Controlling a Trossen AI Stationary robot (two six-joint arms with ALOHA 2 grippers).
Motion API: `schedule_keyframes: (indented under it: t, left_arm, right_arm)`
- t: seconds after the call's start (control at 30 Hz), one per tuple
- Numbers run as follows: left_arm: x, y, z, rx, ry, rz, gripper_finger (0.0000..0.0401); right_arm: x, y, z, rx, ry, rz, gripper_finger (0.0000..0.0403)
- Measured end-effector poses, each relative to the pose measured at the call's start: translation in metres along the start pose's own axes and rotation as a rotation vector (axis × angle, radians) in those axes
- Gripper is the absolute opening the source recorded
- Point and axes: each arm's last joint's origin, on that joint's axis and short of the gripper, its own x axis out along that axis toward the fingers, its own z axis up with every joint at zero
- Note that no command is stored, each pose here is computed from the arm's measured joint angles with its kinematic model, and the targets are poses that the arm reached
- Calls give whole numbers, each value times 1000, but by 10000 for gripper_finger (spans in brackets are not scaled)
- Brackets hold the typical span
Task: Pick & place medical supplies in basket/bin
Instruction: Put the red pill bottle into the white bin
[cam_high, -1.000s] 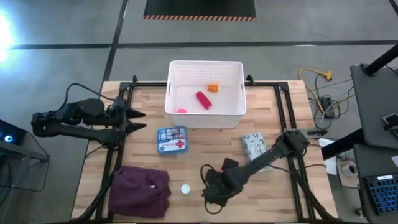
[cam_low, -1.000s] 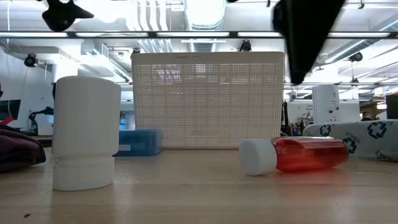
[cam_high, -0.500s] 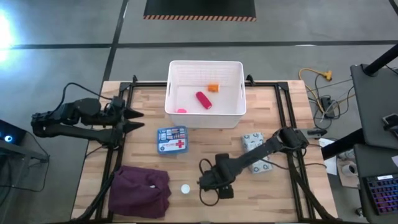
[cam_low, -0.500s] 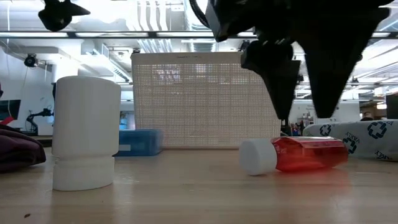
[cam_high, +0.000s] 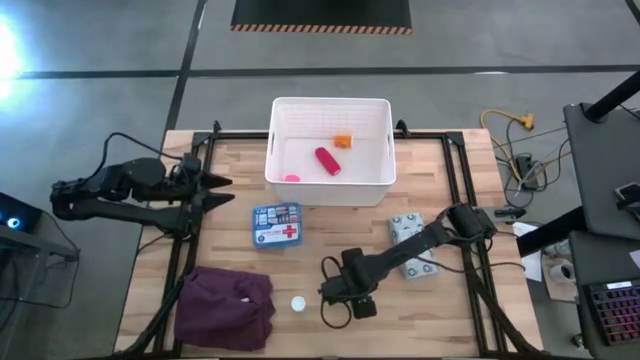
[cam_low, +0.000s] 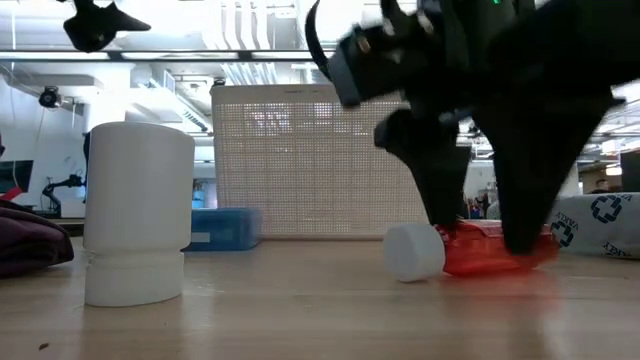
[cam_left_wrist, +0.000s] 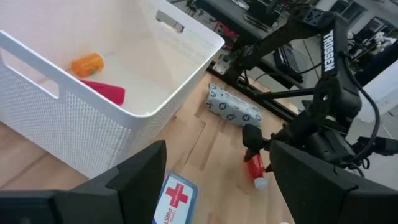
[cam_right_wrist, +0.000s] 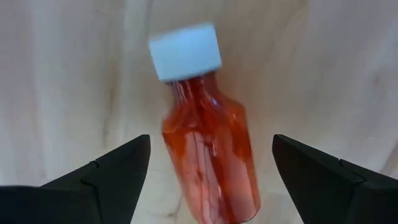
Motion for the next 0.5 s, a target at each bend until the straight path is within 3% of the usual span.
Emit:
schedule_keyframes:
  t: [0.27, 0.37, 0.5]
  left_arm:
    - [12, -2, 0, -16, 29, 45, 269]
    - [17, -3, -1, -14, 45, 55, 269]
    - [20, -4, 0, -16, 44, 54, 269]
  right_arm:
    - [16, -1, -8, 9, 33, 30, 321]
    - [15, -1, -7, 17, 9, 25, 287]
    - [13, -2, -4, 27, -34, 16, 210]
